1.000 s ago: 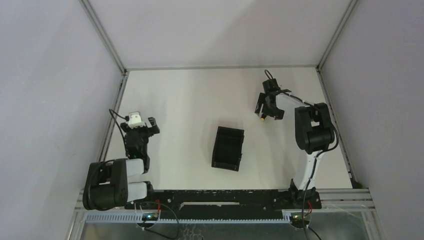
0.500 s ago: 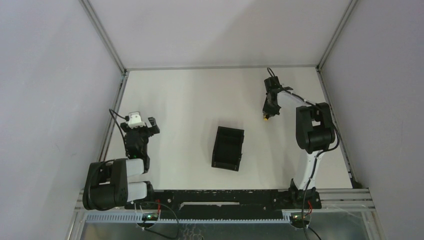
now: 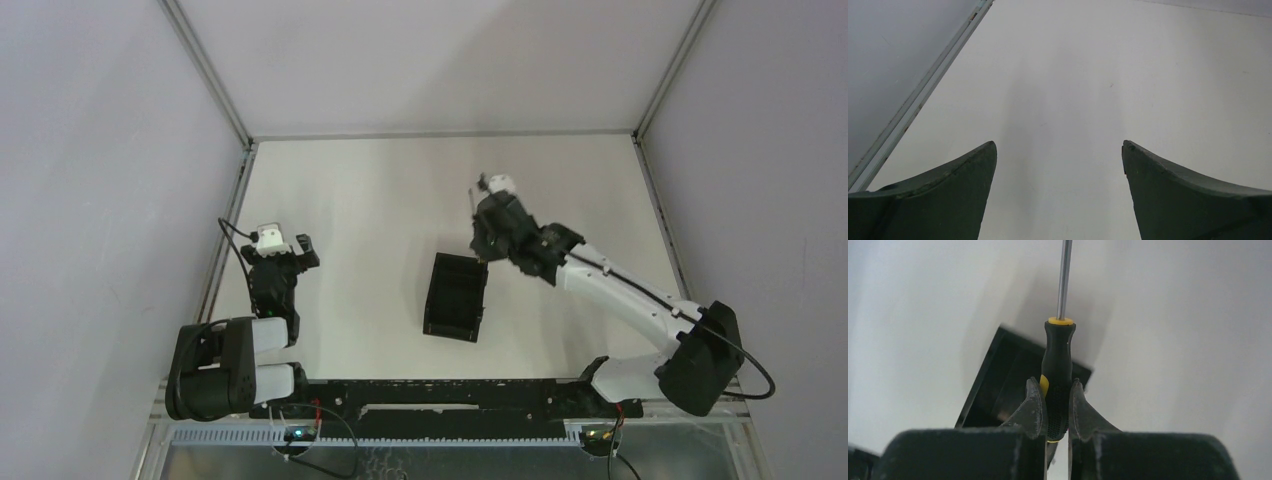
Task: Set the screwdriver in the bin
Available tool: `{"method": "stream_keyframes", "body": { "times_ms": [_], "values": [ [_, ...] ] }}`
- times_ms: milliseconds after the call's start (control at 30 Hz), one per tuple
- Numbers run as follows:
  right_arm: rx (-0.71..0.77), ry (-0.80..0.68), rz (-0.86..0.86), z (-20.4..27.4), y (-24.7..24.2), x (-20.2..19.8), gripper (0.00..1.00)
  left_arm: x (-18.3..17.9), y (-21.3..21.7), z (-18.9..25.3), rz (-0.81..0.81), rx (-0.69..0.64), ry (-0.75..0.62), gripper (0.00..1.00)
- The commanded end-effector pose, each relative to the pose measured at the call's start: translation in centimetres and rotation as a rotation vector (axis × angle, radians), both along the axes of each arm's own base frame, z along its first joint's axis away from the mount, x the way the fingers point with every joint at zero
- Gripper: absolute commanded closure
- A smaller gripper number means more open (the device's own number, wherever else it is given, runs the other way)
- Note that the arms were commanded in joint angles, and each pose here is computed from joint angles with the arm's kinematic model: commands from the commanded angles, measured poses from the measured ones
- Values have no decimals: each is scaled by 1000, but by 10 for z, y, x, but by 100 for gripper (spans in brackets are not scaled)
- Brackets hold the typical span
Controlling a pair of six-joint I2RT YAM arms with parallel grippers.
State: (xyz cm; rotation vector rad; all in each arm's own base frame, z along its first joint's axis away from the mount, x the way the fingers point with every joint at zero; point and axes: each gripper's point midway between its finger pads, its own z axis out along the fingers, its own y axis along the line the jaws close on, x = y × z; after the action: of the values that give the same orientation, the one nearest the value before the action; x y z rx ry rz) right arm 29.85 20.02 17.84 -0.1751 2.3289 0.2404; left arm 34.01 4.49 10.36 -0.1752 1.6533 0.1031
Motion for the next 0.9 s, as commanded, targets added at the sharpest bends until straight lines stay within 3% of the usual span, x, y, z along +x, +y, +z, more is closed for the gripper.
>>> {"method": "stream_keyframes", "body": {
  "times_ms": [0, 333, 567, 867],
  "values": [
    [-63, 21, 56, -23, 20, -44, 100, 13, 1, 33, 0, 25, -95, 0],
    [-129, 23, 191, -57, 56, -99, 100, 13, 1, 33, -1, 25, -96, 0],
    [-75, 64, 203, -74, 65, -112, 98, 13, 2, 33, 0, 25, -95, 0],
    [-110, 101, 198, -101, 69, -116, 94, 13, 1, 33, 0, 25, -95, 0]
  ]
}}
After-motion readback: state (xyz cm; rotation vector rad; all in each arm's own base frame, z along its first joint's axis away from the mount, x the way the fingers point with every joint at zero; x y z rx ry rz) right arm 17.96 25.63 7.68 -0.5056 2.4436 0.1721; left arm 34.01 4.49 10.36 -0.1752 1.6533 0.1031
